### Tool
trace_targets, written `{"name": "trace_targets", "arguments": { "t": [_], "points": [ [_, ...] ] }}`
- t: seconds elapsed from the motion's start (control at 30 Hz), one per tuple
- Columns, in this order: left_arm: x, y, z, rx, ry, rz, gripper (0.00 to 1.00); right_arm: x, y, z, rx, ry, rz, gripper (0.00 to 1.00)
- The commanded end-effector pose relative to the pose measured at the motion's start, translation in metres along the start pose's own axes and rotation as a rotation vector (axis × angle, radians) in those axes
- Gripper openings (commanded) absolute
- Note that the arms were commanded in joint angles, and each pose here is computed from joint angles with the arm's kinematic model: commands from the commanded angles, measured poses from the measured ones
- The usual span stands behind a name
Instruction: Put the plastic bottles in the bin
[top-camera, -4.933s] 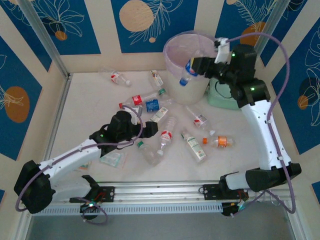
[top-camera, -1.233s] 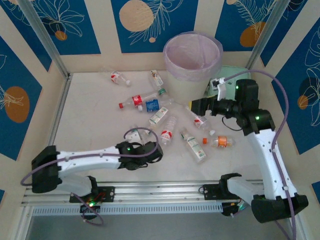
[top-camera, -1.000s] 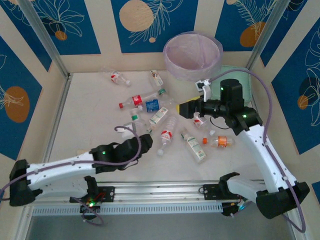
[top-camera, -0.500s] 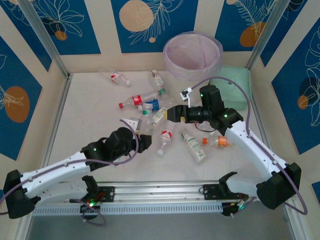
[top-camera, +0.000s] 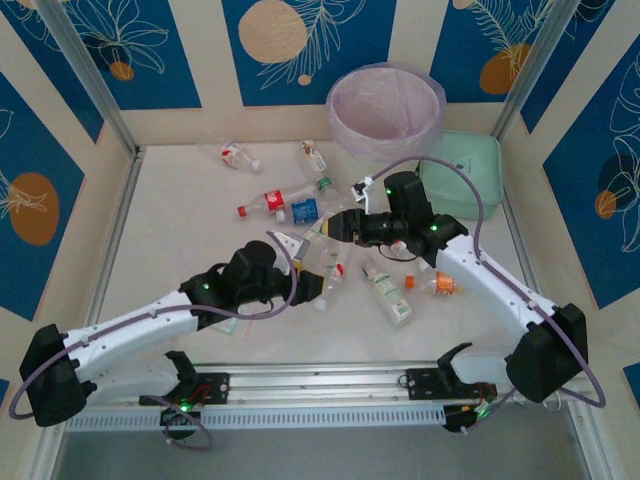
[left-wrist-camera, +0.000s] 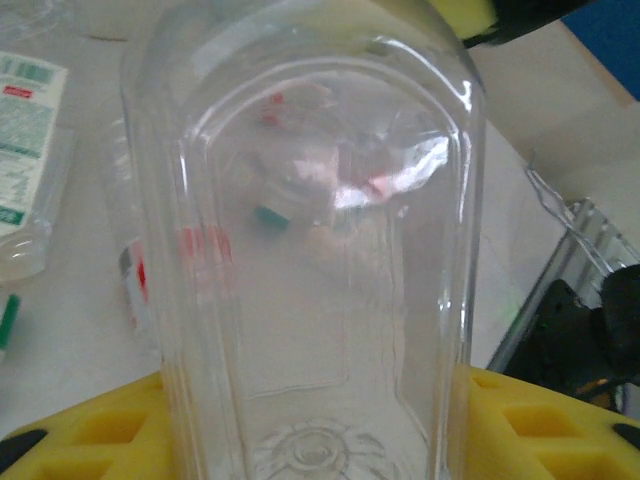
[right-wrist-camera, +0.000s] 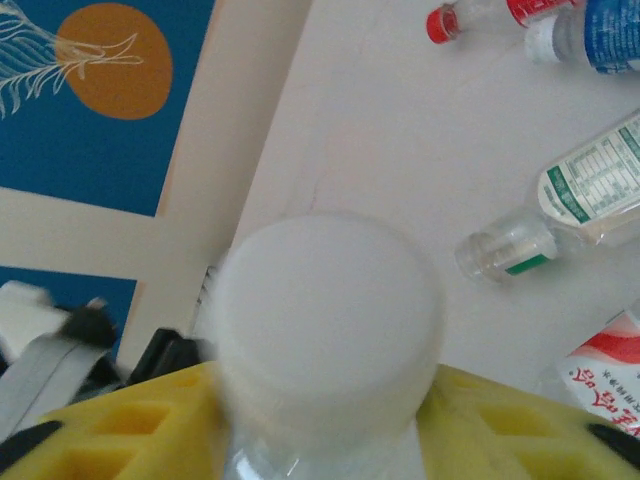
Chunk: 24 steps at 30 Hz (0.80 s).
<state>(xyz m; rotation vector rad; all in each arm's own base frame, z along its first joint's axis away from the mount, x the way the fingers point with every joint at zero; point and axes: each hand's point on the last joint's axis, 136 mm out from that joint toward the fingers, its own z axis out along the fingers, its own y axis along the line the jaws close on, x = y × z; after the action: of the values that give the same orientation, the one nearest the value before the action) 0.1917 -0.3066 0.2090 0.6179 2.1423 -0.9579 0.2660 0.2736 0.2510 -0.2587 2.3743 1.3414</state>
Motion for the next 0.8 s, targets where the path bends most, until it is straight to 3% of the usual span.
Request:
{"name": "trace_targets", "arguments": {
  "t": [0.0, 0.1, 0.2, 0.3, 0.33, 0.47, 0.5, 0.6, 0.77],
  "points": [
    [-0.03, -0.032, -0.007, 0.123, -0.066, 0.039, 0.22, -0.01, 0.016, -0.003, -0.027, -0.02, -0.04, 0.47],
    [-0.032, -0.035, -0.006, 0.142, -0.081, 0.03, 0.22, -0.008, 0.012, -0.002, -0.001, -0.007, -0.038, 0.49],
    [-0.031, -0.028, -0.004, 0.106, -0.079, 0.023, 0.22, -0.009, 0.011, -0.006, 0.018, -0.016, -0.048, 0.18],
    [-0.031, -0.021, -0.003, 0.073, -0.081, 0.028, 0.31, -0.013, 0.01, -0.014, 0.049, -0.044, -0.066, 0.13],
    [-0.031, -0.02, -0.002, 0.066, -0.078, 0.028, 0.37, -0.015, 0.011, -0.017, 0.057, -0.052, -0.075, 0.12],
    [-0.03, -0.022, -0.001, 0.066, -0.049, 0.018, 0.92, -0.029, 0.02, -0.037, 0.111, -0.104, -0.151, 0.09],
    [-0.029, -0.022, -0.002, 0.064, -0.049, 0.011, 0.99, -0.035, 0.024, -0.046, 0.139, -0.128, -0.188, 0.07],
    [-0.024, -0.012, -0.004, 0.031, -0.065, -0.012, 0.99, -0.057, 0.036, -0.077, 0.222, -0.228, -0.31, 0.0],
    [-0.014, 0.001, -0.003, -0.015, -0.055, -0.046, 0.99, -0.104, 0.062, -0.129, 0.342, -0.413, -0.479, 0.0]
  ]
}}
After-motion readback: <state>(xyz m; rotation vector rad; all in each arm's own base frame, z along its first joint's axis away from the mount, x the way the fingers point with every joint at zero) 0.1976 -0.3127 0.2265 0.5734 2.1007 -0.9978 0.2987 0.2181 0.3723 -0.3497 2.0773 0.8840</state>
